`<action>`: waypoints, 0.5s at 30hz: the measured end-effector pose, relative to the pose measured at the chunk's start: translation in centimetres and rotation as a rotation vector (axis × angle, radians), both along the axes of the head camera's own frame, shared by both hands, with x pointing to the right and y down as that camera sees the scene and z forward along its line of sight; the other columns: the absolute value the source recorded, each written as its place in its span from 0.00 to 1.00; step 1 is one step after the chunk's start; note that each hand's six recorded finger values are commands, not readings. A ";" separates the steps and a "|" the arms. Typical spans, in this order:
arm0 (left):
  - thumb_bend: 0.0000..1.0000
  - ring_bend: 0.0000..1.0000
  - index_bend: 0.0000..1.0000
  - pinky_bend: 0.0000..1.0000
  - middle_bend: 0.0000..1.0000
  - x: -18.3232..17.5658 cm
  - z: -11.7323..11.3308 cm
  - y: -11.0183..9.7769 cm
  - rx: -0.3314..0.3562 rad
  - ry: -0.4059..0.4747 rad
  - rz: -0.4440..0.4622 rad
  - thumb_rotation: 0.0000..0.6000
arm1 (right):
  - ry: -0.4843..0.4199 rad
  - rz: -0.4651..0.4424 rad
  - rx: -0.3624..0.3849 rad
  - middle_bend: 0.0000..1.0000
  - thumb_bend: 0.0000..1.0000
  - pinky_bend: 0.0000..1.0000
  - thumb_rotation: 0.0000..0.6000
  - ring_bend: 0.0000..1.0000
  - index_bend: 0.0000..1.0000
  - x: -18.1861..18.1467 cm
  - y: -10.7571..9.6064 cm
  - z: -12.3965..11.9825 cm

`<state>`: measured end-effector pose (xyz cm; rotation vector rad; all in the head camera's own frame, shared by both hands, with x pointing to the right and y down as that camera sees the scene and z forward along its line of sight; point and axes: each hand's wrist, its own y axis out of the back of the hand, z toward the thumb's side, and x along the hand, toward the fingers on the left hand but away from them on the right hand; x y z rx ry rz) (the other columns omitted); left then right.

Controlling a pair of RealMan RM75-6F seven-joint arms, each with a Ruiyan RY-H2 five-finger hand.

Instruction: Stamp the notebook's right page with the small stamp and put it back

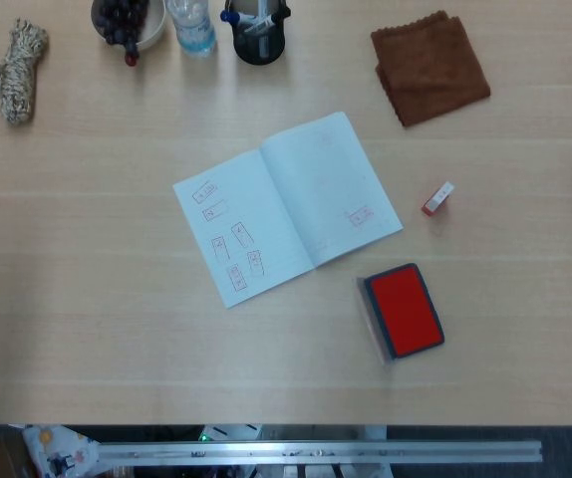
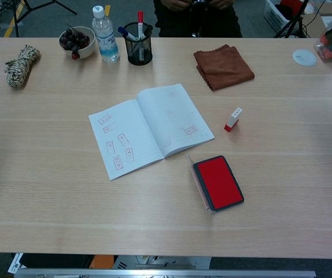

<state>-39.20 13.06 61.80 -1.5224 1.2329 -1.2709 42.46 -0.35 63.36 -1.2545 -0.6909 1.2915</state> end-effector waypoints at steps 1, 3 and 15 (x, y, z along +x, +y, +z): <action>0.28 0.10 0.14 0.03 0.11 0.1 -0.1 0.0 0.003 0.001 0.000 1.00 | -0.001 0.015 0.005 0.44 0.35 0.23 1.00 0.29 0.49 0.5 0.3 -0.3; 0.28 0.10 0.14 0.03 0.11 0.1 -0.2 0.0 0.010 0.005 -0.001 1.00 | -0.004 0.051 0.018 0.44 0.35 0.23 1.00 0.29 0.49 1.7 1.1 -1.0; 0.28 0.10 0.14 0.03 0.11 -0.1 -0.3 0.0 0.017 0.010 -0.013 1.00 | -0.023 0.186 0.060 0.44 0.35 0.23 1.00 0.29 0.50 6.5 4.4 -4.1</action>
